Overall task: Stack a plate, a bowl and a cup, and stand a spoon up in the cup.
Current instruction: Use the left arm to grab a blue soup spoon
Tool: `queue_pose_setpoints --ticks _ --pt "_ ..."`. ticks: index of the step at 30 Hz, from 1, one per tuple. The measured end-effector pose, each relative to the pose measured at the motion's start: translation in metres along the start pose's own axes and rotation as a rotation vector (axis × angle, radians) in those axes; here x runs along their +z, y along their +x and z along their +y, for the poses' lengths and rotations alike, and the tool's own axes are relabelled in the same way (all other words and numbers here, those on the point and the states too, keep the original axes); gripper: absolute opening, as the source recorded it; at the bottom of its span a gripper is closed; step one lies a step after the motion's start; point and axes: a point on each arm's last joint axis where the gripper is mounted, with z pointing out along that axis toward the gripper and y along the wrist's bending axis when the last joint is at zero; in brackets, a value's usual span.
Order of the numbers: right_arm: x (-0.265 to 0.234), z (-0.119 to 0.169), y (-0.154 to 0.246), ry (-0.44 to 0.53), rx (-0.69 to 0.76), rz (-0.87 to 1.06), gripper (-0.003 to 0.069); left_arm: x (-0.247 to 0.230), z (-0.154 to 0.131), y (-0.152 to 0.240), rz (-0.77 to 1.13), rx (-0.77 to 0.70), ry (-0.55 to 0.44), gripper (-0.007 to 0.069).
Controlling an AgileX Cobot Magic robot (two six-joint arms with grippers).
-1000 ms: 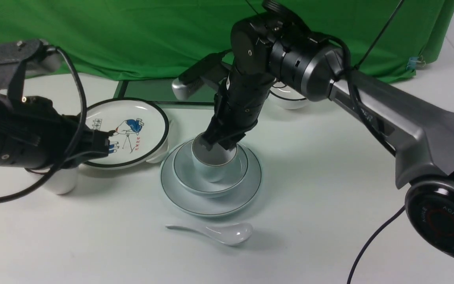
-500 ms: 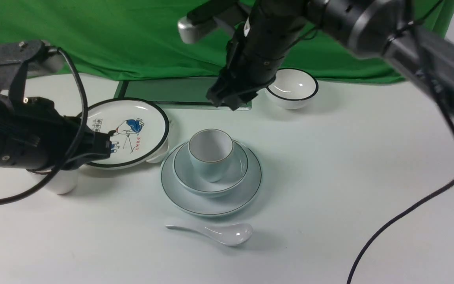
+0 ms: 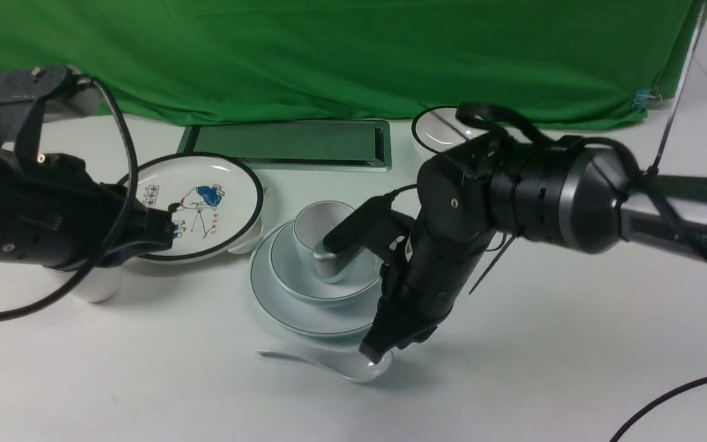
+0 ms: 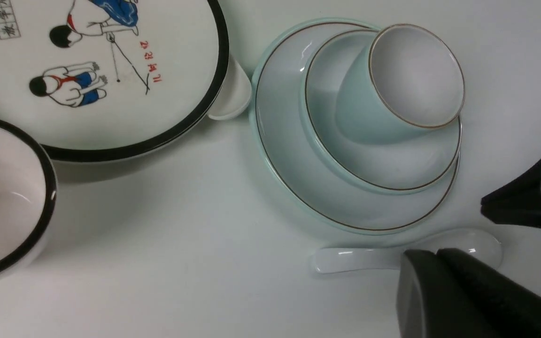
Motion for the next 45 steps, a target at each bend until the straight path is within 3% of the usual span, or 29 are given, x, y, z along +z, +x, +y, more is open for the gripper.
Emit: queue_pose_setpoints --ticks 14,20,25,28,30,34,37,39,42,45 --pt "0.015 0.076 -0.014 -0.062 -0.115 -0.03 0.0013 0.0 0.0 0.001 0.006 0.004 -0.001 -0.0029" --pt "-0.006 0.076 -0.007 -0.06 -0.116 0.026 0.0025 0.001 -0.003 0.005 0.057 0.003 0.024 -0.0027" --pt "-0.069 0.053 0.008 -0.002 -0.088 -0.01 0.008 0.016 -0.026 0.02 0.224 0.05 0.055 0.0003" --pt "-0.101 0.033 0.033 0.041 -0.038 -0.037 0.0111 0.035 -0.05 0.033 0.321 0.099 -0.004 0.0043" --pt "-0.12 0.012 0.062 0.08 0.045 -0.068 0.0121 0.056 -0.067 0.044 0.362 0.107 -0.078 0.0112" --pt "-0.124 -0.009 0.106 0.129 0.184 -0.111 0.0126 0.085 -0.075 0.051 0.373 0.045 -0.169 0.0269" --pt "-0.12 -0.016 0.139 0.155 0.262 -0.123 0.0131 0.111 -0.075 0.054 0.359 -0.039 -0.191 0.0428" --pt "-0.119 -0.016 0.149 0.161 0.276 -0.127 0.0132 0.122 -0.075 0.056 0.358 -0.068 -0.187 0.0492" --pt "-0.115 -0.012 0.162 0.169 0.275 -0.141 0.0137 0.145 -0.075 0.061 0.394 -0.112 -0.191 0.0549" --pt "-0.112 -0.01 0.167 0.173 0.271 -0.15 0.0141 0.162 -0.073 0.069 0.452 -0.121 -0.22 0.0545"
